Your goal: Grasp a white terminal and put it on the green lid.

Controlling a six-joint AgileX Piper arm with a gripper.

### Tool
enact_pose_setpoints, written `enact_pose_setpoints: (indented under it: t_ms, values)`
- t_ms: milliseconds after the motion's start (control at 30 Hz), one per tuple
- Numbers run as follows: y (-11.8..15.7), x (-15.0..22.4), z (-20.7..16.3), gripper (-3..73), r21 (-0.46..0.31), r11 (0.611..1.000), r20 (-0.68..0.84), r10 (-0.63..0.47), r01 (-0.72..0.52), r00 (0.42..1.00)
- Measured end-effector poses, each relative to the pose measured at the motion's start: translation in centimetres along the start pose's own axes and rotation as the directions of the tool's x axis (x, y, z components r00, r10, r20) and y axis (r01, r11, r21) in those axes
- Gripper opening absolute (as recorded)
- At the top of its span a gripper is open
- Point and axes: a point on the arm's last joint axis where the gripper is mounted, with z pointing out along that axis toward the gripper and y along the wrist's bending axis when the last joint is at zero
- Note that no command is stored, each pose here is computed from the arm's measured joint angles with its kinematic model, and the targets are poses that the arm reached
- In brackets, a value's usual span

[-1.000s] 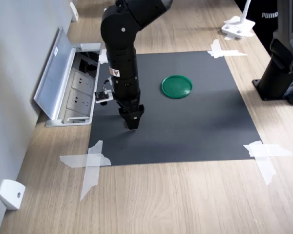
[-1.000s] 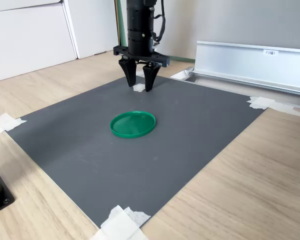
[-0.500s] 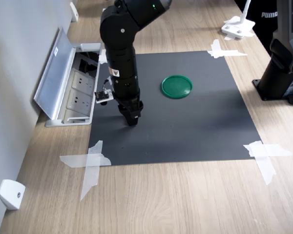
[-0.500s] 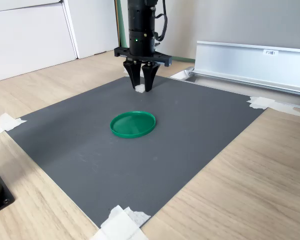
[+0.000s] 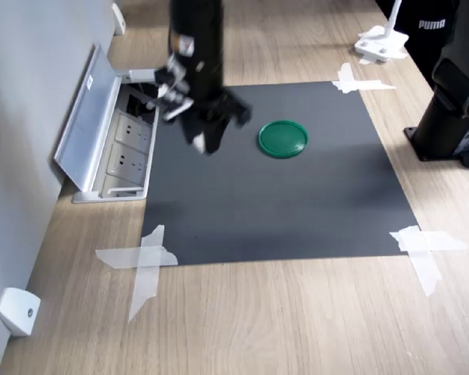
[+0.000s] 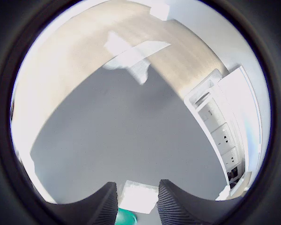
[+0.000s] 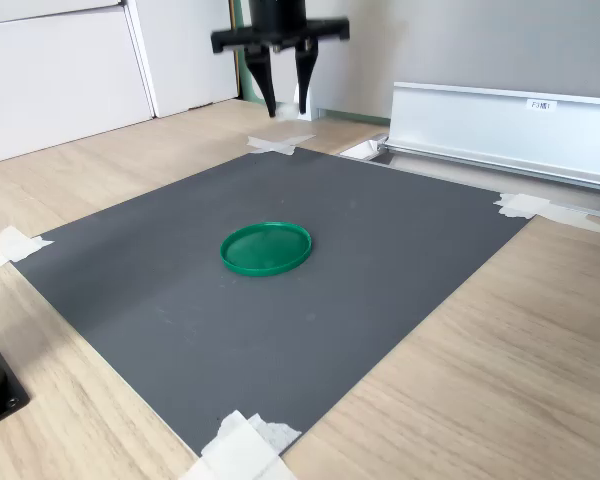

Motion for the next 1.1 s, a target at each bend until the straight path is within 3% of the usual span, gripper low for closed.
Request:
enact_pose_setpoints:
  t_ms: [167, 433, 767, 1100]
  values:
    - [0.2, 4.5, -1.0, 33.1, -0.013, 0.997, -0.049, -0.071, 0.07, 0.996]
    - [2.6, 10.5, 1.3, 33.1, -0.059, 0.99, -0.152, -0.135, 0.127, 0.979]
    - [4.8, 12.5, 4.0, 33.1, -0.062, 0.986, -0.169, -0.16, 0.152, 0.972]
    - [4.8, 12.9, 5.6, 33.0, 0.018, 0.982, -0.156, -0.184, 0.189, 0.97]
